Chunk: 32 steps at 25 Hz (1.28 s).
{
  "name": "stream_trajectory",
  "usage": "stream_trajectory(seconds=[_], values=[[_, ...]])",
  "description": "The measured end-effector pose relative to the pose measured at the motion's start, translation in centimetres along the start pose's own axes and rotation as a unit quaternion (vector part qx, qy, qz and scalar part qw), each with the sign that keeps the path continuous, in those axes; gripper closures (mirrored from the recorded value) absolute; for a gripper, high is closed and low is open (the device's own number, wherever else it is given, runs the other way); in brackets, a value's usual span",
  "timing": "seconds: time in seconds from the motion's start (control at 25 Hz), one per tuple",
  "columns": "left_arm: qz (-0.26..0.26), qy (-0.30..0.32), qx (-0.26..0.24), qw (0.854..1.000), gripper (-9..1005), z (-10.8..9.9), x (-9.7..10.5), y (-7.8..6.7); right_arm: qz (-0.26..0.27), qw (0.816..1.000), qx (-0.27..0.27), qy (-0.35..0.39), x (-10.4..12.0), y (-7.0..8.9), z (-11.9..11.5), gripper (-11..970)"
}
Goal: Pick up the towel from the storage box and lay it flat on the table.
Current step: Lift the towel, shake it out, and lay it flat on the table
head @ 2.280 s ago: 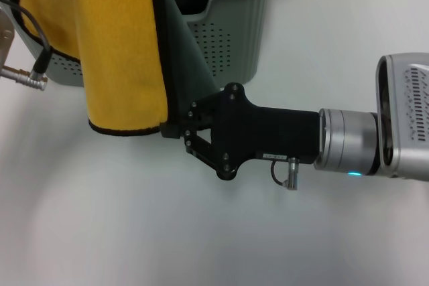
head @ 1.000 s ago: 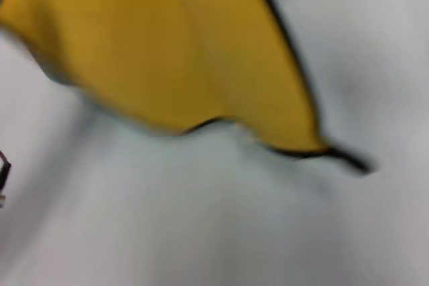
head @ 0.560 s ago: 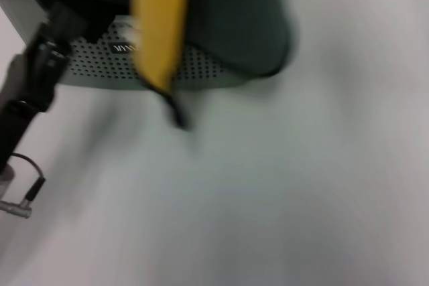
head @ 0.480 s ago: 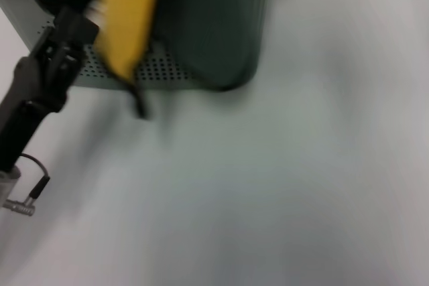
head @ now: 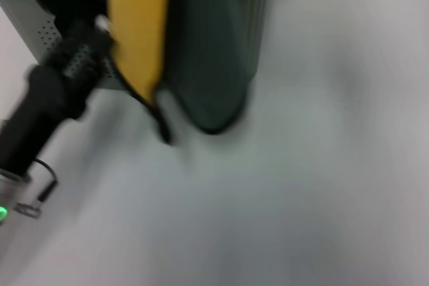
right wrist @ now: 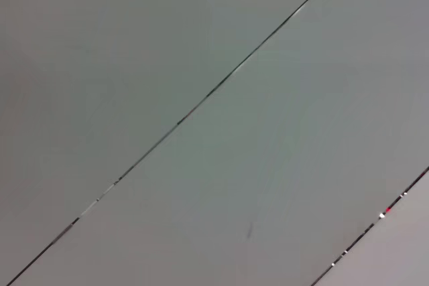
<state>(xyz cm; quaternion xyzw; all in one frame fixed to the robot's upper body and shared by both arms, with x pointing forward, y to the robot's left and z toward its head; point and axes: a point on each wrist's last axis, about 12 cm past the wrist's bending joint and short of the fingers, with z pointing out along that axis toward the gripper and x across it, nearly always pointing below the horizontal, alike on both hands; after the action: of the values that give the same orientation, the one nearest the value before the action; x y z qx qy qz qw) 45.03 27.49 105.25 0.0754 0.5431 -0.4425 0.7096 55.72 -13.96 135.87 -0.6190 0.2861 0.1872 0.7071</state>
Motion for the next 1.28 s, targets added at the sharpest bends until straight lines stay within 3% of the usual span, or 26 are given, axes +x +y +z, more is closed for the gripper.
stream_trajectory(seconds=[0.2,0.4,0.8,1.08,1.28], values=[[-0.015,0.043,0.118,0.992,462,1.5,1.2,-2.3,0.002,1.0,0.002,-0.014,0.7,0.0,-0.3,951],[-0.011,0.049,0.196,0.979,463,2.2,1.5,-3.7,0.019,0.998,-0.032,-0.056,0.8,0.0,-1.2,951],[0.032,0.033,0.201,0.979,464,1.2,1.1,-3.9,0.067,0.987,-0.125,-0.072,-0.2,-1.5,-2.8,951],[0.05,0.037,0.248,0.967,466,0.6,1.3,-4.9,0.07,0.989,-0.114,-0.066,0.1,-3.3,-5.4,951],[0.055,0.028,0.248,0.967,466,0.4,0.9,-4.9,0.079,0.988,-0.111,-0.07,0.4,-4.3,-6.5,951]])
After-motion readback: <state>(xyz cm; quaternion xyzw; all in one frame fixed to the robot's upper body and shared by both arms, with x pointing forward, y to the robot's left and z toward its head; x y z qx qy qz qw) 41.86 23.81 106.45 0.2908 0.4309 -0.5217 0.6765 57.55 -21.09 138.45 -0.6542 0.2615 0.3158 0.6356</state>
